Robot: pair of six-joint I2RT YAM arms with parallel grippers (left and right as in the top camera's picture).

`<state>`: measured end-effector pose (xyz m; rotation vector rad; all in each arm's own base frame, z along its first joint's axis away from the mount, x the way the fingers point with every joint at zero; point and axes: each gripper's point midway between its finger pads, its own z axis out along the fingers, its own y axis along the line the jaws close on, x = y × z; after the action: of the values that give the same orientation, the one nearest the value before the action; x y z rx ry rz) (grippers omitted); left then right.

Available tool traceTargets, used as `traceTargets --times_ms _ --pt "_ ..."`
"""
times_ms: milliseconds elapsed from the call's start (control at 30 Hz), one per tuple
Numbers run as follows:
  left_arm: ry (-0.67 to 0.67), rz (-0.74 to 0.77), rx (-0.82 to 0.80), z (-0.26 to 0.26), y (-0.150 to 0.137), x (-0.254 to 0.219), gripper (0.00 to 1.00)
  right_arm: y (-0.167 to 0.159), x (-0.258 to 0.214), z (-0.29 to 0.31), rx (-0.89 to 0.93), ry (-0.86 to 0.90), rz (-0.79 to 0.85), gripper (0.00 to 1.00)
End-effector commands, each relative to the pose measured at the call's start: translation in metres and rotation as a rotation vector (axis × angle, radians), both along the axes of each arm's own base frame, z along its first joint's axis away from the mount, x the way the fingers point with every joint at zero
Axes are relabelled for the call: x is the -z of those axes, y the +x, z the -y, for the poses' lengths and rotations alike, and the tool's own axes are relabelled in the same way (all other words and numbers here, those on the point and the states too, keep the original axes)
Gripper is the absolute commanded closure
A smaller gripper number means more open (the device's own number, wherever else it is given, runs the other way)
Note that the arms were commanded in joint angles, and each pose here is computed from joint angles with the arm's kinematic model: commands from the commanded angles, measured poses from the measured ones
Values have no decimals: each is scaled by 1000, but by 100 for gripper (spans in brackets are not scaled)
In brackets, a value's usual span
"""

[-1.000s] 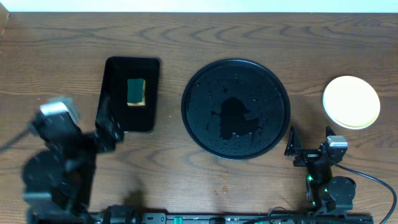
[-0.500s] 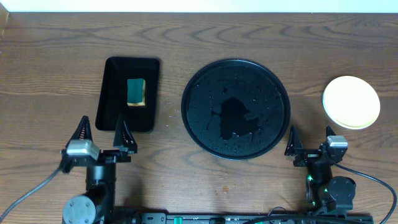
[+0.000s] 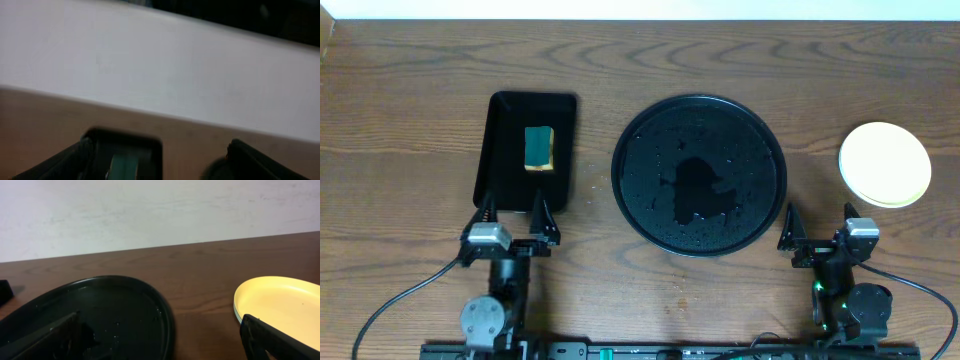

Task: Clean dirty plates on tray and stack at the side

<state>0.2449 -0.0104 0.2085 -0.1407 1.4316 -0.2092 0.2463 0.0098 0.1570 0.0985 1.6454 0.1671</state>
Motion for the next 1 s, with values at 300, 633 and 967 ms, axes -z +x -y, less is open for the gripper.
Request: traceTargets --times_ms 300,633,967 --pt "39 -274 -126 -21 -2 68 14 0 0 -2 -9 -15 1 1" --pt "47 -283 -126 -21 -2 70 14 0 0 -2 -9 -15 1 1" --pt "47 -284 -126 -21 -2 70 14 0 0 -2 -9 -15 1 1"
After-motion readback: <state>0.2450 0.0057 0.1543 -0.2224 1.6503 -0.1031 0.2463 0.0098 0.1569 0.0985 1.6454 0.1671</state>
